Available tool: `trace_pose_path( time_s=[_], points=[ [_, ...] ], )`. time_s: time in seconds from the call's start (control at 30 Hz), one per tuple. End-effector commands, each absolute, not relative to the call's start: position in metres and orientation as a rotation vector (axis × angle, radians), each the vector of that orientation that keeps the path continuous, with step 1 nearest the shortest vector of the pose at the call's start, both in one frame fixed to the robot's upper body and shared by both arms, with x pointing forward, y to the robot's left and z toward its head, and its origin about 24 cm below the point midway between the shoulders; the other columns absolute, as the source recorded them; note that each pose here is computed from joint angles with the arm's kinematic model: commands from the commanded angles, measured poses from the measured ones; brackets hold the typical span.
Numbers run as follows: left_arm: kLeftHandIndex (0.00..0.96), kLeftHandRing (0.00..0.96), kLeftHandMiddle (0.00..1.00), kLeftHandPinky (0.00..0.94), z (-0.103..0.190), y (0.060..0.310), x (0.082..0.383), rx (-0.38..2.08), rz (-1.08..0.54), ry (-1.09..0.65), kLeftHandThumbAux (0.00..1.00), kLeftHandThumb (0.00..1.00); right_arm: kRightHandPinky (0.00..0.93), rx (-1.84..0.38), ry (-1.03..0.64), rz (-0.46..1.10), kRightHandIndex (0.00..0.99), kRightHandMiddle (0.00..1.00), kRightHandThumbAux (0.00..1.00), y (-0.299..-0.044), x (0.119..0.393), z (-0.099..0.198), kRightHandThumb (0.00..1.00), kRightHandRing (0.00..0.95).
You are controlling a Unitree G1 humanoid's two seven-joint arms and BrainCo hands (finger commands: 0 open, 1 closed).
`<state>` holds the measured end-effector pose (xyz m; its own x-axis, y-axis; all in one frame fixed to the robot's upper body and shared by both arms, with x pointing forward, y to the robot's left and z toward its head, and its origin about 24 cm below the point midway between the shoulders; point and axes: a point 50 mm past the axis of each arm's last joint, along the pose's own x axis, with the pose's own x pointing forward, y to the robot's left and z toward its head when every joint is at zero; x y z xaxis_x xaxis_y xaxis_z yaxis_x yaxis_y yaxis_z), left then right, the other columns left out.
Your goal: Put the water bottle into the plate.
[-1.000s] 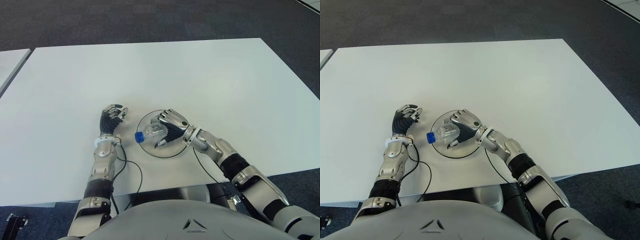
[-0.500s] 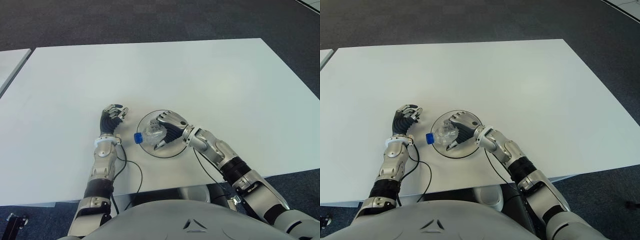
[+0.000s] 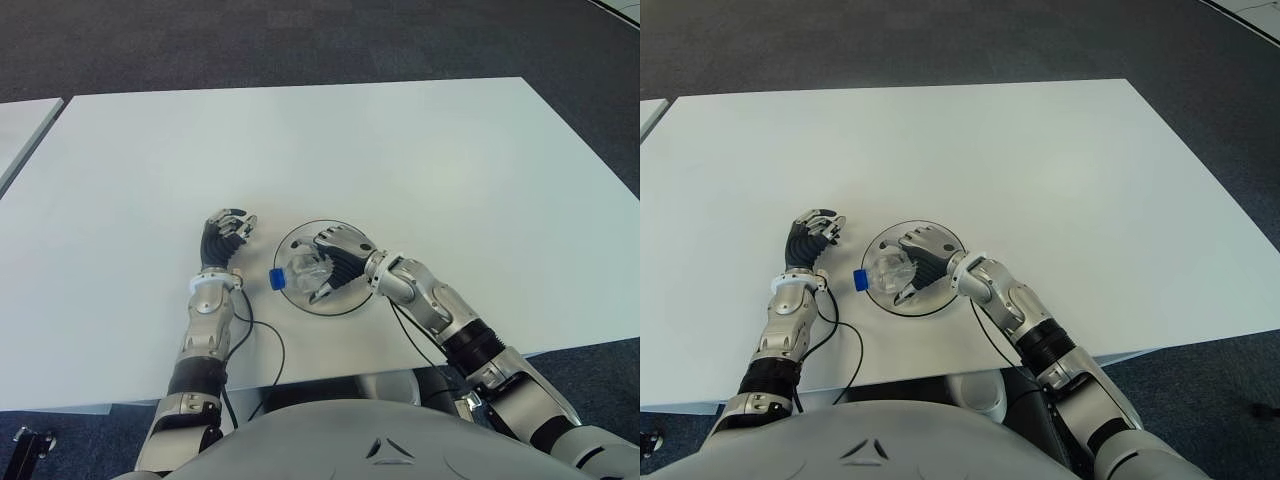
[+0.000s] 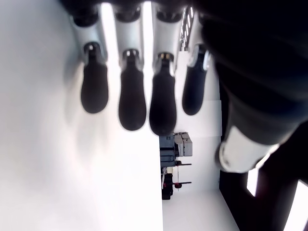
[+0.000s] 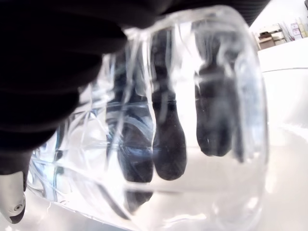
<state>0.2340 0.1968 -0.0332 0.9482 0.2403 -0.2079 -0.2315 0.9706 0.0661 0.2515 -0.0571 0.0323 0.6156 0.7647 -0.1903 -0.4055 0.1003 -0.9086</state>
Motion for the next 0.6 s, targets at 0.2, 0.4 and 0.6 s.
trace_pose_path(
  time_s=[0.2,0.4,0.6],
  points=[
    [0.434,0.634,0.641,0.632,-0.0580,0.1976,0.2163,0.026,0.253,0.369,0.716,0.707,0.001,-1.209,-0.364,0.911,0.000,0.000,0.528,-0.0606,0.2449,0.0270,0.024,0.000],
    [0.434,0.640,0.644,0.638,-0.0580,0.1976,0.2164,0.028,0.250,0.364,0.715,0.706,0.000,-1.199,-0.438,0.885,0.000,0.000,0.488,-0.0604,0.2438,0.0289,0.003,0.000],
    [0.434,0.641,0.644,0.632,-0.0581,0.1975,0.2165,0.037,0.242,0.367,0.715,0.707,0.000,-1.151,-0.480,0.857,0.000,0.000,0.447,-0.0601,0.2439,0.0302,0.000,0.000]
  ],
)
